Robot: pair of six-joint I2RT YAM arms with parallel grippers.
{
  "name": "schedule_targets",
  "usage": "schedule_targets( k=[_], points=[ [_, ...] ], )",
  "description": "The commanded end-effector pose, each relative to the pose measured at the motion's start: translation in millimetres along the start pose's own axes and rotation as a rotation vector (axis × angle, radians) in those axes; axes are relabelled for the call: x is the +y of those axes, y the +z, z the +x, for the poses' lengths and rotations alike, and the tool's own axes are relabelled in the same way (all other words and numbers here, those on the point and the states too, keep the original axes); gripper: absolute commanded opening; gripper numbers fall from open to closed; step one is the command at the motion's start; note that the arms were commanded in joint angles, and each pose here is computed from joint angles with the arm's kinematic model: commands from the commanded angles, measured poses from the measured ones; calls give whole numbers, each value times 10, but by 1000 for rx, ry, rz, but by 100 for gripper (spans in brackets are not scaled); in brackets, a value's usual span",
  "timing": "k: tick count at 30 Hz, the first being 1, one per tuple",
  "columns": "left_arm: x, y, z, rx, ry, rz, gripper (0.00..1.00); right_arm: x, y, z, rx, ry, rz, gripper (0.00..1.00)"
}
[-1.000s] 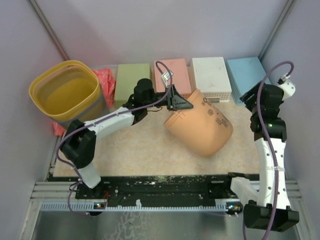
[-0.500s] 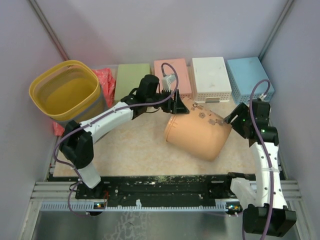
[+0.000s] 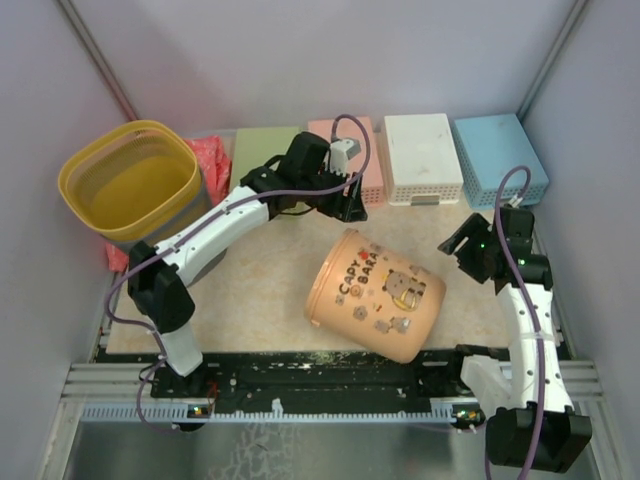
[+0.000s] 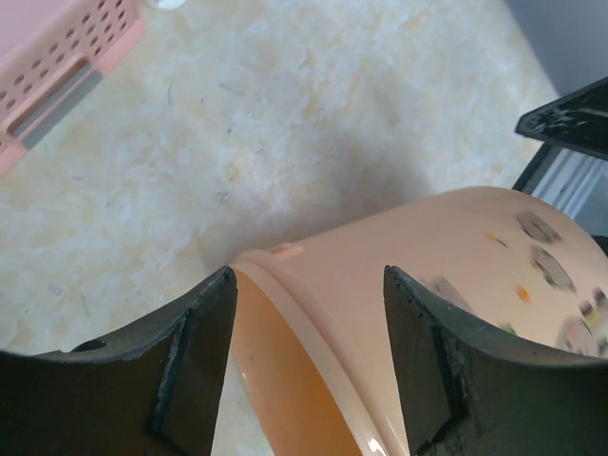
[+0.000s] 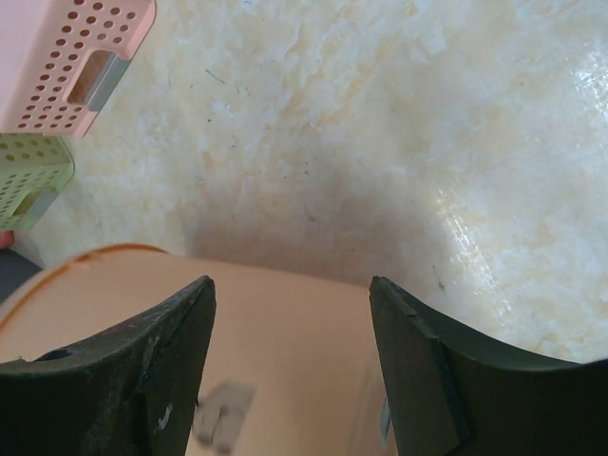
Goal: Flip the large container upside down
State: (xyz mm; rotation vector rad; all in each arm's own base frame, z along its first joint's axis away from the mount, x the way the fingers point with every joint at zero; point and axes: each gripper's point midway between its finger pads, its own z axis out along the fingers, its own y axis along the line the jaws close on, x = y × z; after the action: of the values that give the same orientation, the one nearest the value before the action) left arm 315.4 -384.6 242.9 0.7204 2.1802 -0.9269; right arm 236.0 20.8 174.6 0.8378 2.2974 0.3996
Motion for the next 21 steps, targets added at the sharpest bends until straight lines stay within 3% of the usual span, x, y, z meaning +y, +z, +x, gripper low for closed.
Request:
schedule_targets(
  k=[1,6,9,21],
  points=[
    [181,-134,422,219,-18,-158,68,104,30,24,17,14,-53,66],
    [210,-280,673,280,-93,-199,69,227,132,212,93,33,-151,66],
    [197,-309,652,233,-102,-195,70,384,135,214,100,-4,-247,66],
    [137,-600,-224,-105,-25,-208,82,968,-203,-237,-84,-263,-452,68]
  ],
)
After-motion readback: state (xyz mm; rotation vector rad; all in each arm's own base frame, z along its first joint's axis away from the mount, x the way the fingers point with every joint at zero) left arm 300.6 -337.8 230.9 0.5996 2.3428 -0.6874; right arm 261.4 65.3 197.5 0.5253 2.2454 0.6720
